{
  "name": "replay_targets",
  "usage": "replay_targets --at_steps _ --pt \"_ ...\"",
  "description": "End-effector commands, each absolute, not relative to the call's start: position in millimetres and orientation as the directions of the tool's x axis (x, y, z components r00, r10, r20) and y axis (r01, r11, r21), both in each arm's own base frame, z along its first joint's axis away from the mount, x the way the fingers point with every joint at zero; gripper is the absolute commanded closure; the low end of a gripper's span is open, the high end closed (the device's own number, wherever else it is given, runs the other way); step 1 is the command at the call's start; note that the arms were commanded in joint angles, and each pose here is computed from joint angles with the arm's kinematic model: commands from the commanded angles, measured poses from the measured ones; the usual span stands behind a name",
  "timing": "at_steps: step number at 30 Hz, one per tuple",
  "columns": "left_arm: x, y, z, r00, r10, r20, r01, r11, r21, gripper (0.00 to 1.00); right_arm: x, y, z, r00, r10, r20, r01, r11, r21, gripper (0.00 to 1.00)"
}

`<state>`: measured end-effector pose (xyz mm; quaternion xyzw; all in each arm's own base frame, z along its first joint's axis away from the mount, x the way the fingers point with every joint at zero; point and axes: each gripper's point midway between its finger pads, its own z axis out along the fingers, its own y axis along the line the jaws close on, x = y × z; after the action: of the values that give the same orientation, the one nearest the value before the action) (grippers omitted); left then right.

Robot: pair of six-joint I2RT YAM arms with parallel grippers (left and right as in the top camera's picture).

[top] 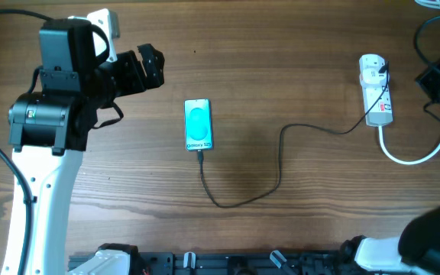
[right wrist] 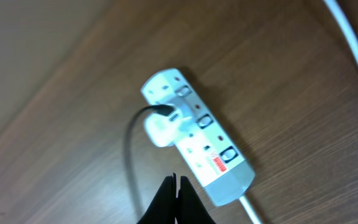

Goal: Plug charger to phone and switch on socket

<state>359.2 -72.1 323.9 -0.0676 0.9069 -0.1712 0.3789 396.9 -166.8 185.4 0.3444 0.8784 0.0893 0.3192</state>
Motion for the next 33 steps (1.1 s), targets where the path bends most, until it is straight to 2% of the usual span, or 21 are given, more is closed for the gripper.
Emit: replay_targets --at_steps 1,7,12,20,33 --pt "357.0 -69.5 326.1 -0.696 -0.258 -0.67 0.003 0.932 -0.362 0.0 414.3 -179.6 149.9 -0.587 0.659 -0.471 0.56 0.75 0.351 0.95" --pt "357.0 -69.5 326.1 -0.696 -0.258 -0.67 0.003 0.932 -0.362 0.0 435.2 -189.8 87.6 -0.616 0.668 -0.419 0.574 0.744 0.343 0.96" --pt "357.0 -69.5 326.1 -0.696 -0.258 -0.67 0.003 0.932 -0.362 0.0 440.6 -191.7 51.6 -0.688 0.598 -0.411 0.518 0.802 0.299 0.95" --pt "357.0 -69.5 326.1 -0.696 -0.258 -0.67 0.003 0.932 -0.362 0.0 452.3 -189.2 46.8 -0.719 0.521 -0.461 0.44 0.854 0.279 0.95" --pt "357.0 -69.5 326.1 -0.696 -0.258 -0.67 0.003 0.932 -0.362 0.0 455.7 -171.3 23.9 -0.771 0.47 -0.43 0.381 0.881 0.28 0.95"
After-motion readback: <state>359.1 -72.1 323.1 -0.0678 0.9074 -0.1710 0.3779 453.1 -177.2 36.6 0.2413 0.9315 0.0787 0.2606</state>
